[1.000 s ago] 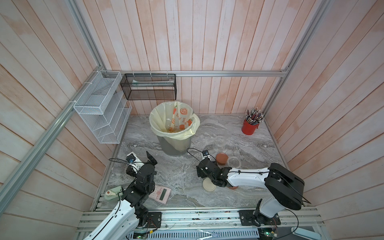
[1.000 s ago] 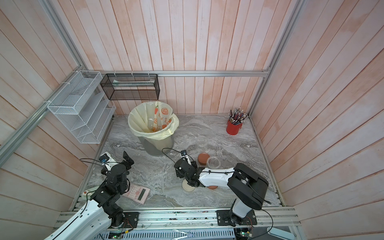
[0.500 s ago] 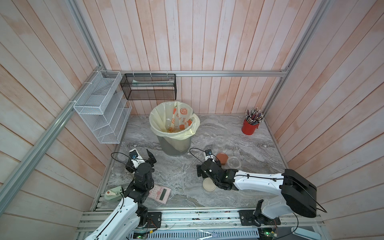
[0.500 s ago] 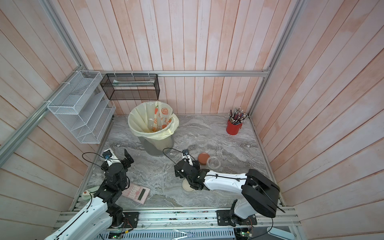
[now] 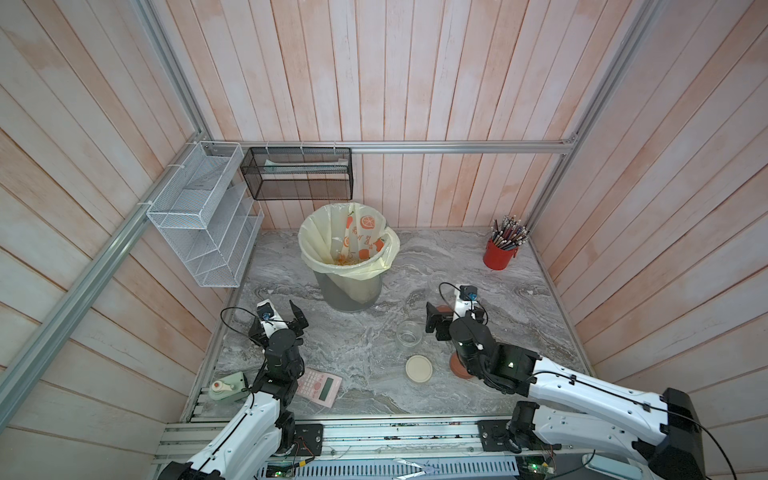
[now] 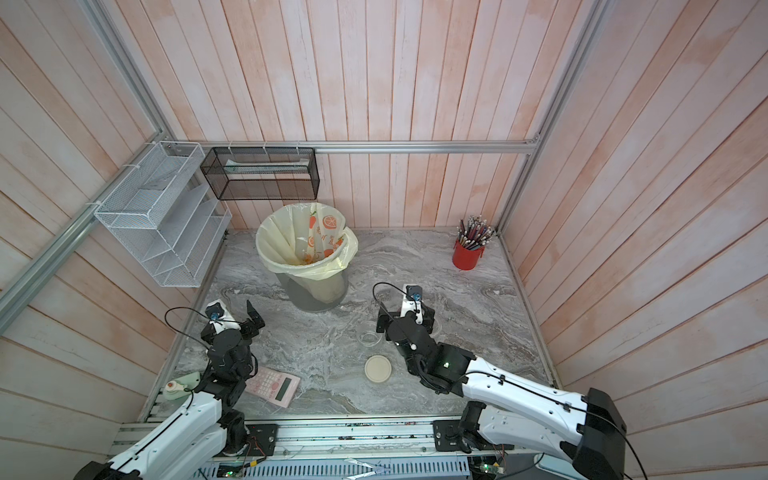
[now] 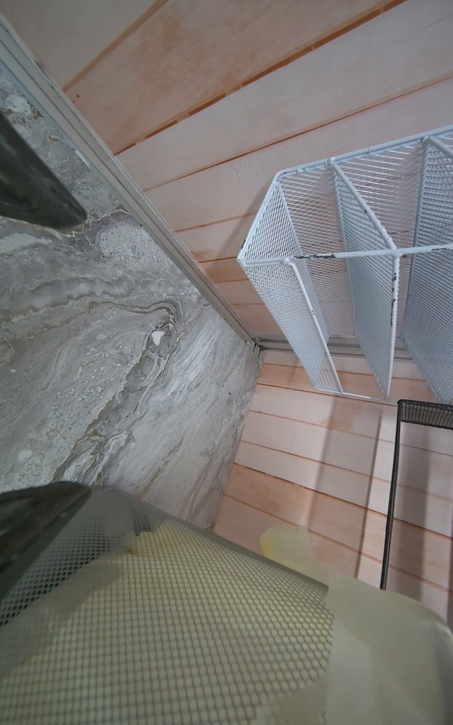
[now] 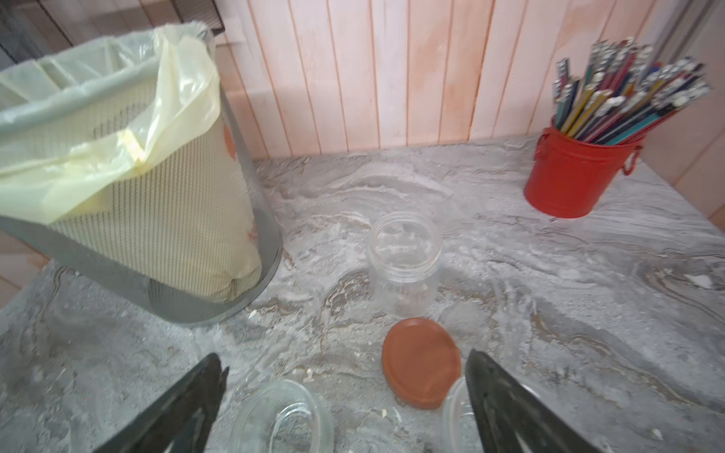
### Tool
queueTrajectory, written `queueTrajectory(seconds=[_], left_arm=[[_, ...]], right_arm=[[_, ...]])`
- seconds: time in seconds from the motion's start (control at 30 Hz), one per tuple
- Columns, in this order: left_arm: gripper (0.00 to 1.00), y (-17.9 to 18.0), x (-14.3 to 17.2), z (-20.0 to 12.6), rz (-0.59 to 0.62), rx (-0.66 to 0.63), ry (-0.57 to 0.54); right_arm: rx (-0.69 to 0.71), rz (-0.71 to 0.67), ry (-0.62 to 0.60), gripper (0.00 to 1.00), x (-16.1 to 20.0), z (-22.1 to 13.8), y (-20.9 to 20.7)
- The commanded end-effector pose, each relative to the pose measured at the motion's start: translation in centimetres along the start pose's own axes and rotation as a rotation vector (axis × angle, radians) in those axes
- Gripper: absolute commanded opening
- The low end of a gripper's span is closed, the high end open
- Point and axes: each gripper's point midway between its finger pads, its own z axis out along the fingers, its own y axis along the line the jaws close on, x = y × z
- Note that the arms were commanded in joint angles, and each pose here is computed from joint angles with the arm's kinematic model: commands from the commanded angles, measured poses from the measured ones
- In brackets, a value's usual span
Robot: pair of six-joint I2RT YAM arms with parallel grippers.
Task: Empty expired oatmeal from jars
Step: Place the jar at the center of the board, then reset both arms
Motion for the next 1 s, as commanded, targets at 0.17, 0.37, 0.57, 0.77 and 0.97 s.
queueTrajectory(seconds=[0.17, 0.37, 0.57, 0.77, 0.97], left_arm=[[1.0, -1.2, -0.1, 0.5, 0.008, 0.122, -0.052], [1.0, -1.6, 0.3, 1.2, 0.011, 0.18, -0.06], [1.0, -2.7, 0.6, 2.8, 0.033, 0.224, -0.045], [1.0, -3.8, 0.1, 4.5, 0.072, 0.275, -0.068], [1.0, -4.9, 1.0, 5.7, 0.069, 0.351, -0.052]], right_arm=[[0.162, 0.027, -0.199, 0.98, -5.4, -1.1, -8.9], [0.302, -0.06, -0.275, 0.98, -6.4, -1.3, -13.1], [0.437, -0.102, -0.299, 0.98, -5.6, -1.0, -16.8], [0.467, -0.078, -0.351, 0.98, -6.0, -0.6, -19.3], [0.484, -0.045, -0.374, 0.98, -5.3, 0.1, -22.0]])
